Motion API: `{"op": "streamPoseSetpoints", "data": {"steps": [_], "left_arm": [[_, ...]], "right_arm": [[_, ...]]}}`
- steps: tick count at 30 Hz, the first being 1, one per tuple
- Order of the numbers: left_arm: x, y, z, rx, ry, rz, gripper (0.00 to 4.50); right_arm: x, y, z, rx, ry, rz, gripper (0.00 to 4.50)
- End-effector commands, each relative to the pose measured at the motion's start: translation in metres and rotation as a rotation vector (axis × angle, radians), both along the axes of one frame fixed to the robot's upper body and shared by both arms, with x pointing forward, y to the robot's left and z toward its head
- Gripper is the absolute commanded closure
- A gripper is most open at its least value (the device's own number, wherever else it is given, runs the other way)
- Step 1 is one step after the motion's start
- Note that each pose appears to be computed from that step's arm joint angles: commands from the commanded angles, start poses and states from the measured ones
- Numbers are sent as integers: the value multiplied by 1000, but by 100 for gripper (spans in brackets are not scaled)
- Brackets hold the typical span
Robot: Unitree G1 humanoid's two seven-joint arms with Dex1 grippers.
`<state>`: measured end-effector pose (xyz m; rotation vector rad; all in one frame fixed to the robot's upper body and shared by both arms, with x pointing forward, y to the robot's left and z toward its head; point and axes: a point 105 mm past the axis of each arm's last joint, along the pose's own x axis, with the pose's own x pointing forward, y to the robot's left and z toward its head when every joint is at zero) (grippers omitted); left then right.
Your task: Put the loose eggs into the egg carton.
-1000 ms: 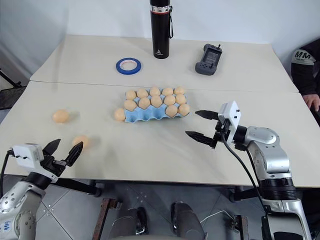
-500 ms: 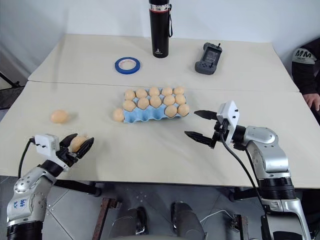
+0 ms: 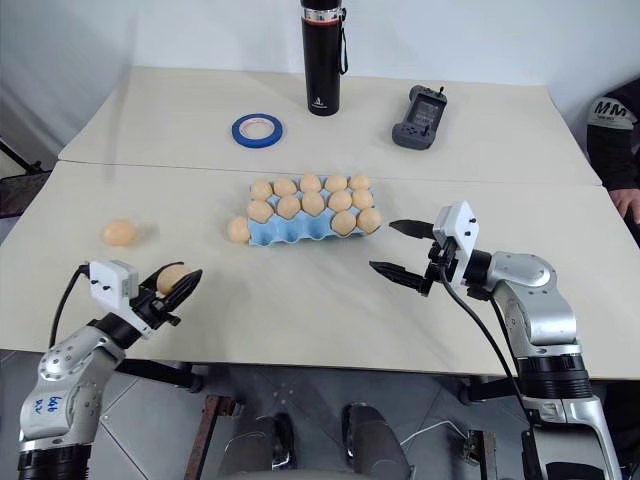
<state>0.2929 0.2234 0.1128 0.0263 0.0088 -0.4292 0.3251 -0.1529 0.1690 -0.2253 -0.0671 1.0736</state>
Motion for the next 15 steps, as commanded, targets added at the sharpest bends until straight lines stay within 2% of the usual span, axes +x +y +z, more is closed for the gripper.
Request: {"op": "streamPoseSetpoints", "data": {"steps": [1, 7, 15], "left_arm": [[5, -26, 15, 4, -71, -48, 279], [36, -94, 37, -82, -170, -129, 279], [66, -127, 42, -105, -196, -148, 279]], "right_arm": [[1, 0, 11, 7, -49, 0, 0], [-6, -4, 18, 44, -38, 10, 0], [-11, -8, 18, 56, -46, -18, 0]]}}
